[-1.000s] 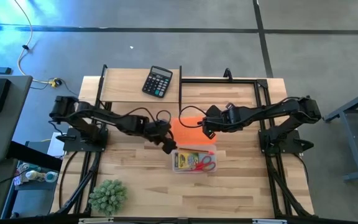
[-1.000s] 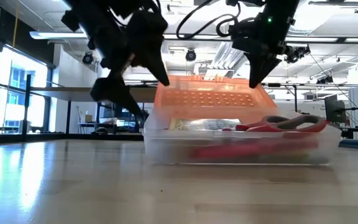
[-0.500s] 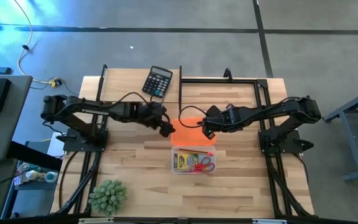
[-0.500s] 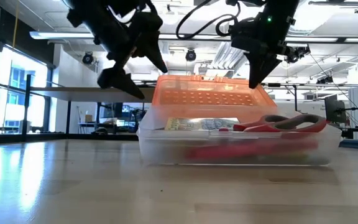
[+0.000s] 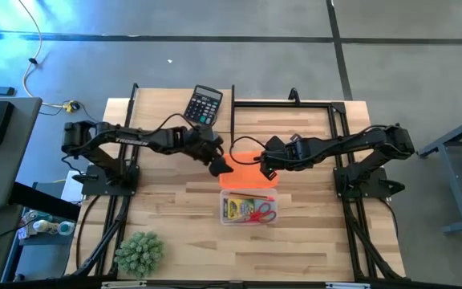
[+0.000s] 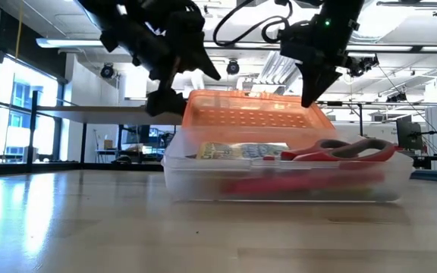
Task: Pack school essentials
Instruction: Close the supply box
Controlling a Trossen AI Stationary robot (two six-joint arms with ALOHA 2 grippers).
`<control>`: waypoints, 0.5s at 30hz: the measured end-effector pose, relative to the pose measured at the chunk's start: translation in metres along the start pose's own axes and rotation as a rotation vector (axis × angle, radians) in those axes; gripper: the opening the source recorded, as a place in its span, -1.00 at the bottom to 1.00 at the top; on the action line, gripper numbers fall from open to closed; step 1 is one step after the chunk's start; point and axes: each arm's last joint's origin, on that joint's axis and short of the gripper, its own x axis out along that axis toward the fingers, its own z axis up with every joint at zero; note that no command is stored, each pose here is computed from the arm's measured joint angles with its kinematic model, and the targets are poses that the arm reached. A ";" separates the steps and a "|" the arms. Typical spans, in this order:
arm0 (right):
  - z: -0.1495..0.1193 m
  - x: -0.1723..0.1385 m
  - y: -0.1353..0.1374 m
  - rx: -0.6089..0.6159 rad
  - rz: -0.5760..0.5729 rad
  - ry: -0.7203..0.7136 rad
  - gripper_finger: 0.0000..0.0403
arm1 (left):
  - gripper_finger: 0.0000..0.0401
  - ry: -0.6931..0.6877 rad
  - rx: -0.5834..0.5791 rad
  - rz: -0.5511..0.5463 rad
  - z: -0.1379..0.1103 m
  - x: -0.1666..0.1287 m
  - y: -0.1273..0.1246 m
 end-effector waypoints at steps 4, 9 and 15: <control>0.001 0.000 0.001 0.002 0.010 -0.004 -1.00 | 0.97 0.001 0.013 -0.053 0.005 -0.002 0.002; 0.001 0.000 0.001 0.012 0.015 -0.005 -1.00 | 0.97 0.023 0.030 -0.143 0.008 -0.003 0.001; 0.002 0.000 0.001 0.043 0.021 -0.006 -1.00 | 0.97 0.048 0.030 -0.169 0.007 -0.003 0.000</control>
